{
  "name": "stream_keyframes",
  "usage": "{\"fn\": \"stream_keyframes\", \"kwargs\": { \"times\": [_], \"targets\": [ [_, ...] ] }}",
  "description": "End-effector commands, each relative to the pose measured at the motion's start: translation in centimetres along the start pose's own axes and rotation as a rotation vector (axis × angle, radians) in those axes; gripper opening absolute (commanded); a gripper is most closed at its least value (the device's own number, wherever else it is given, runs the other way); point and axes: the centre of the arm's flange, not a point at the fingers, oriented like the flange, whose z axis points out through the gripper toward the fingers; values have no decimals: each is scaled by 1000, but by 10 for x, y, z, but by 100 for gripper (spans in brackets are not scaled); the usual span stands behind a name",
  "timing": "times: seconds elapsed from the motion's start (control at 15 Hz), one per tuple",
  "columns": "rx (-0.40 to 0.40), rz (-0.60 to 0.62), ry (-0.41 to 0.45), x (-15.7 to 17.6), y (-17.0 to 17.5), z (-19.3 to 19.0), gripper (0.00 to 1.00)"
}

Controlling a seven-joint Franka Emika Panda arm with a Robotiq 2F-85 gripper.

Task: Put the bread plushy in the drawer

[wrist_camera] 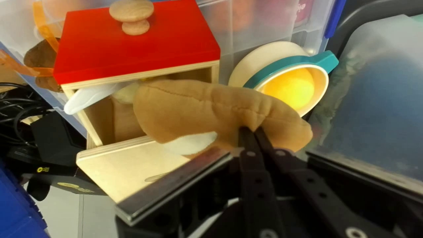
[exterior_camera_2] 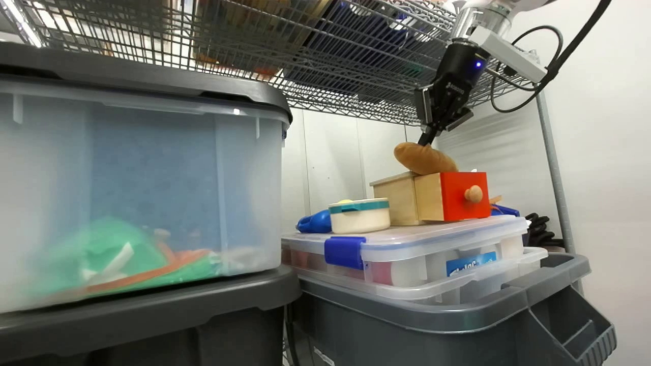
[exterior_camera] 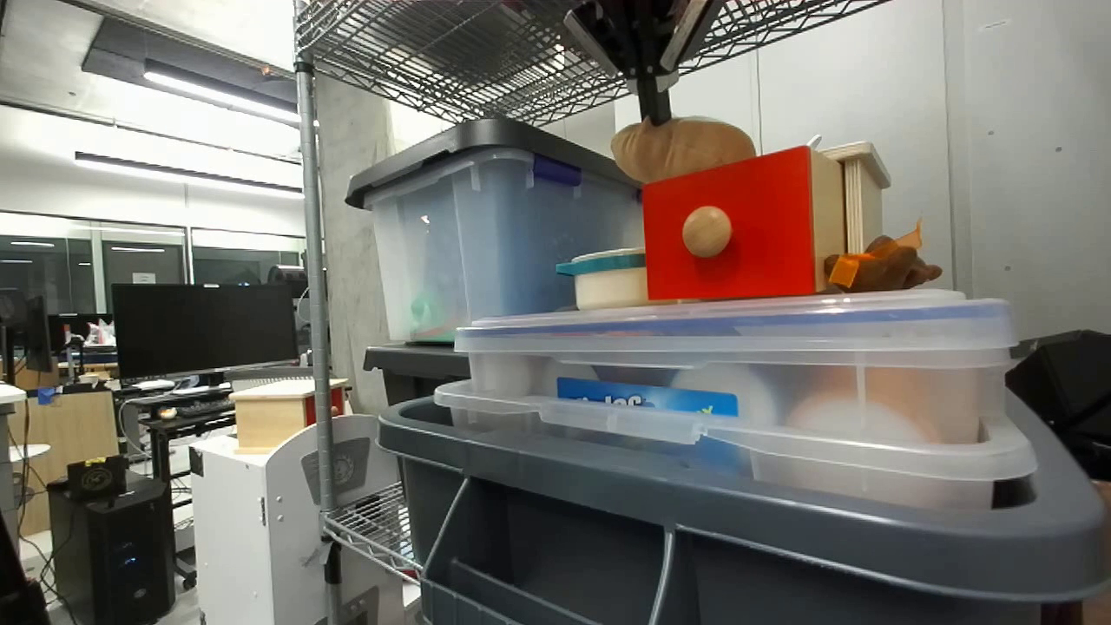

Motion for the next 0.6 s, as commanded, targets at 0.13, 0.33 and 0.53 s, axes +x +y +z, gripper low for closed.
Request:
{"fn": "stream_keyframes", "kwargs": {
  "times": [0.13,0.33,0.53],
  "targets": [
    [13,3,17,2,15,-8,1],
    [5,11,19,0,24,-10,1],
    [-1,15,18,-1,29,-10,27]
  ]
}}
